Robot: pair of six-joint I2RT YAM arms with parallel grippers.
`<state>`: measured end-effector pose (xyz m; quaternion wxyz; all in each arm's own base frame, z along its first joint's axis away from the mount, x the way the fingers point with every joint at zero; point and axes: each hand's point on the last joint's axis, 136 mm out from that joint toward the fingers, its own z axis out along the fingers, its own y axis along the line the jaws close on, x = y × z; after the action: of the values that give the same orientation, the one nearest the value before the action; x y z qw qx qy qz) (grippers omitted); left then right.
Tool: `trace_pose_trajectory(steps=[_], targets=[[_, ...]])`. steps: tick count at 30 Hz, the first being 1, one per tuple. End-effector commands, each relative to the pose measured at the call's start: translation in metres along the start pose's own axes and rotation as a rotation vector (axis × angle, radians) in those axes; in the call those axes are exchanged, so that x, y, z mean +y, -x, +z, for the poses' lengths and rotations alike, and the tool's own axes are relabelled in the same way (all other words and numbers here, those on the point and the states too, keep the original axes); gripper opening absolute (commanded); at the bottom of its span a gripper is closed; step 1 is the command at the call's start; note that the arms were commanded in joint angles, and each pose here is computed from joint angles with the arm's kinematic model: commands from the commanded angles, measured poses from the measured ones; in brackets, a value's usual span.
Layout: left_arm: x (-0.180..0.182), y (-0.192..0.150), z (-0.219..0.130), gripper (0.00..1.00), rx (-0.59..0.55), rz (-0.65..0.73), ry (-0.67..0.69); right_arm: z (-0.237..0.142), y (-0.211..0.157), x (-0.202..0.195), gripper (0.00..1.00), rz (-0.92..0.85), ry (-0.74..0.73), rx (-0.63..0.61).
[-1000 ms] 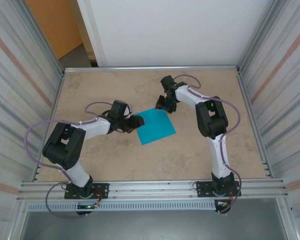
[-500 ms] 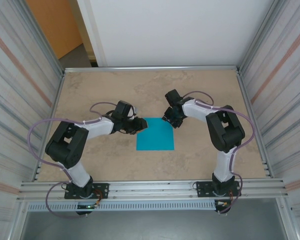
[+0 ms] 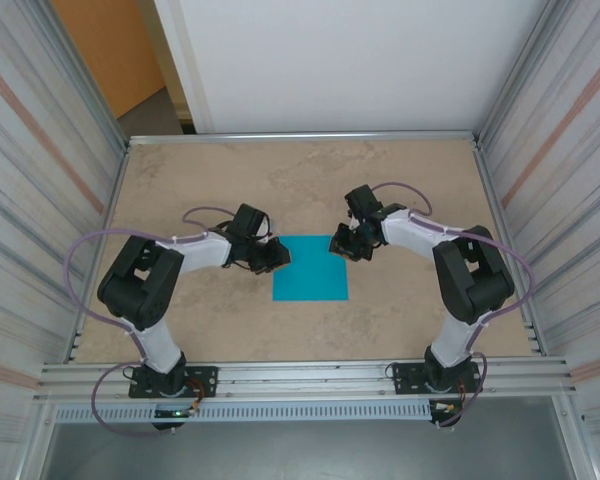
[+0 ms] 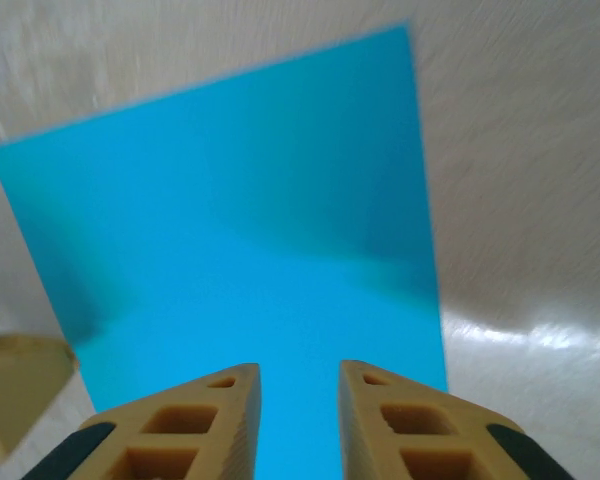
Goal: Fold a paper plane with a square sheet of paper (pick it up from the middle)
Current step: Move the square sheet of paper to the center of the table, then first fold in half a square sheet of paper at the center of the table.
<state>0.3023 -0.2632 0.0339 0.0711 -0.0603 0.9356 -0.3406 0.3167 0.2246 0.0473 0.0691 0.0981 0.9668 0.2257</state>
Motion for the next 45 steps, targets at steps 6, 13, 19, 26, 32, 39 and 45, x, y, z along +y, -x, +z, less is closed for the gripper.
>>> trace_pose_trajectory(steps=[6, 13, 19, 26, 32, 39, 45], targets=[[0.004, -0.003, 0.007, 0.16, 0.023, -0.010, 0.030, 0.013, -0.022, -0.012, 0.23, -0.054, -0.052, 0.074], [0.012, -0.006, 0.010, 0.16, 0.034, -0.021, 0.052, 0.024, -0.022, -0.025, 0.22, -0.034, -0.101, 0.095], [0.017, -0.009, 0.014, 0.16, 0.049, -0.033, 0.063, 0.034, -0.025, -0.032, 0.23, -0.022, -0.129, 0.118], [0.011, -0.005, 0.016, 0.16, 0.031, -0.020, 0.027, 0.042, -0.023, -0.025, 0.23, -0.014, -0.088, 0.129], [-0.003, 0.003, 0.019, 0.18, 0.006, -0.033, -0.049, 0.044, -0.013, -0.008, 0.23, -0.009, -0.035, 0.110], [-0.012, 0.007, 0.016, 0.23, -0.020, -0.018, -0.096, 0.050, -0.007, 0.004, 0.23, -0.010, -0.002, 0.112], [-0.024, 0.010, 0.007, 0.35, -0.059, 0.039, -0.141, 0.054, -0.006, 0.006, 0.23, -0.011, 0.001, 0.115]])
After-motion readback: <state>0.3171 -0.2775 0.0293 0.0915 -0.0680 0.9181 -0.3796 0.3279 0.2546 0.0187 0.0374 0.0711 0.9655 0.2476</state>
